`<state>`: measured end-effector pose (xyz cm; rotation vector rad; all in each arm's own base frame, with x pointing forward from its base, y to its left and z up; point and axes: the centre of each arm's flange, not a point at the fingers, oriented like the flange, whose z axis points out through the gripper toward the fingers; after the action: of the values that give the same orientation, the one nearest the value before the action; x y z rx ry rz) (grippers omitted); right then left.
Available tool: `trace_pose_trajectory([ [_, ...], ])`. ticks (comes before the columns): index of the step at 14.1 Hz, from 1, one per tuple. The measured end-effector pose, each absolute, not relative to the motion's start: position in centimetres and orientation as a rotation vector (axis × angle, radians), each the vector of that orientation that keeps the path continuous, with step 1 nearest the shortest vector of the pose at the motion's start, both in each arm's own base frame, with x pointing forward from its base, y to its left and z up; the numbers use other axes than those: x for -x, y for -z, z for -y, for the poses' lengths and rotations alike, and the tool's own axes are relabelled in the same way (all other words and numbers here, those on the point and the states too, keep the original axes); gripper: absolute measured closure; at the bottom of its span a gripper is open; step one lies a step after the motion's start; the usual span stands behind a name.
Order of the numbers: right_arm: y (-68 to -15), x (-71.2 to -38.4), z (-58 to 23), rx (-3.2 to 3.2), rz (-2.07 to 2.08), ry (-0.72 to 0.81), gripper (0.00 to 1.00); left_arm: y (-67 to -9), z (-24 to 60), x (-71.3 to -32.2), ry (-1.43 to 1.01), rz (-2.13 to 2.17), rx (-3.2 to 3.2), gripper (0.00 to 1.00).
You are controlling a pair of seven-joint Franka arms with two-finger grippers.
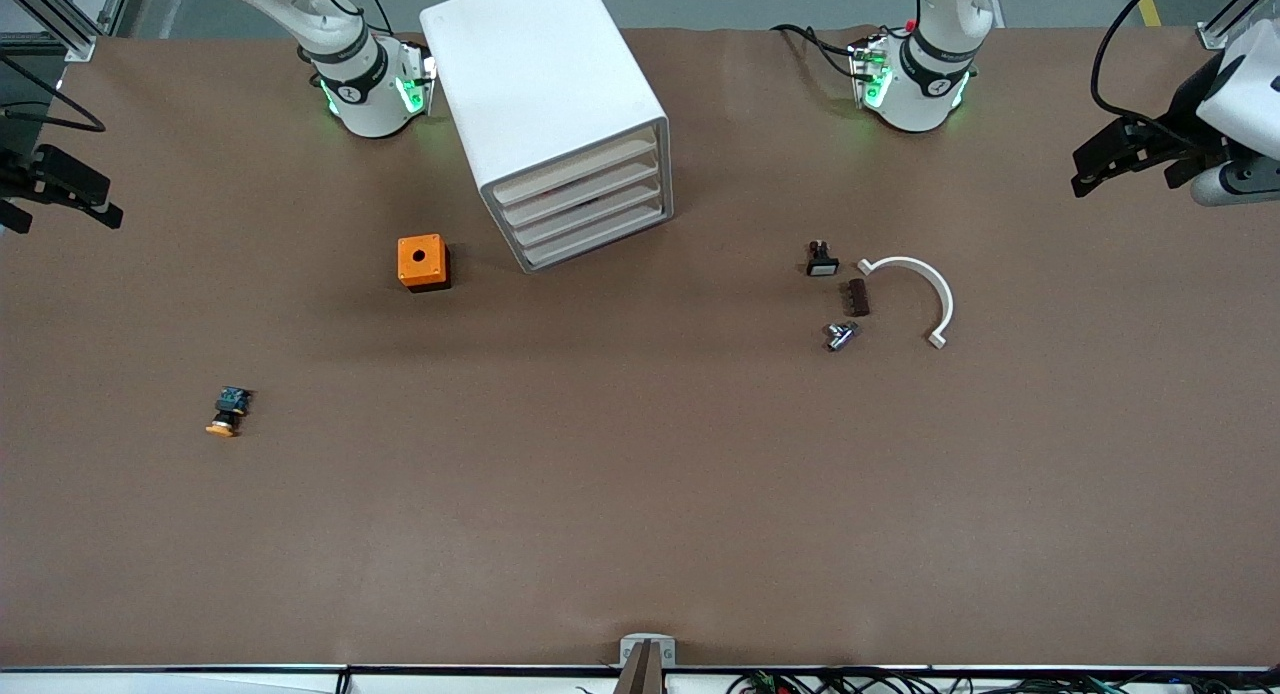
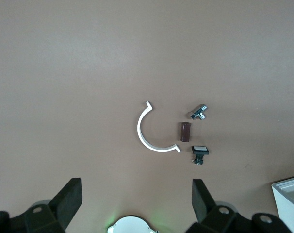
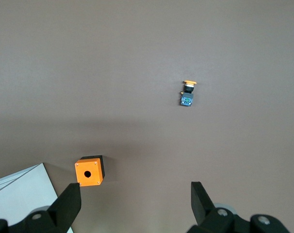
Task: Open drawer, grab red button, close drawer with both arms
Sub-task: 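Move the left gripper toward the white cabinet's drawer front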
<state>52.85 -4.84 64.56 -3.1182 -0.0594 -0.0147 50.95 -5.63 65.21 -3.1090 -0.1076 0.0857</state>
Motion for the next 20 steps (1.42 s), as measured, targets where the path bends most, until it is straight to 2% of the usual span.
trace_pose_trajectory([
  [8,-64.8,-52.4,4.7,3.116,0.062,-0.007,0.00,-64.8,5.4,-52.1,-0.132,0.143,3.105,0.00],
  [14,-65.1,-52.3,4.3,3.116,0.074,-0.001,0.00,-55.7,8.5,-57.0,-0.319,0.286,3.061,0.00],
  [20,-65.1,-52.3,4.4,3.117,0.073,-0.002,0.00,-45.7,19.1,-59.6,-0.559,0.995,2.976,0.00],
])
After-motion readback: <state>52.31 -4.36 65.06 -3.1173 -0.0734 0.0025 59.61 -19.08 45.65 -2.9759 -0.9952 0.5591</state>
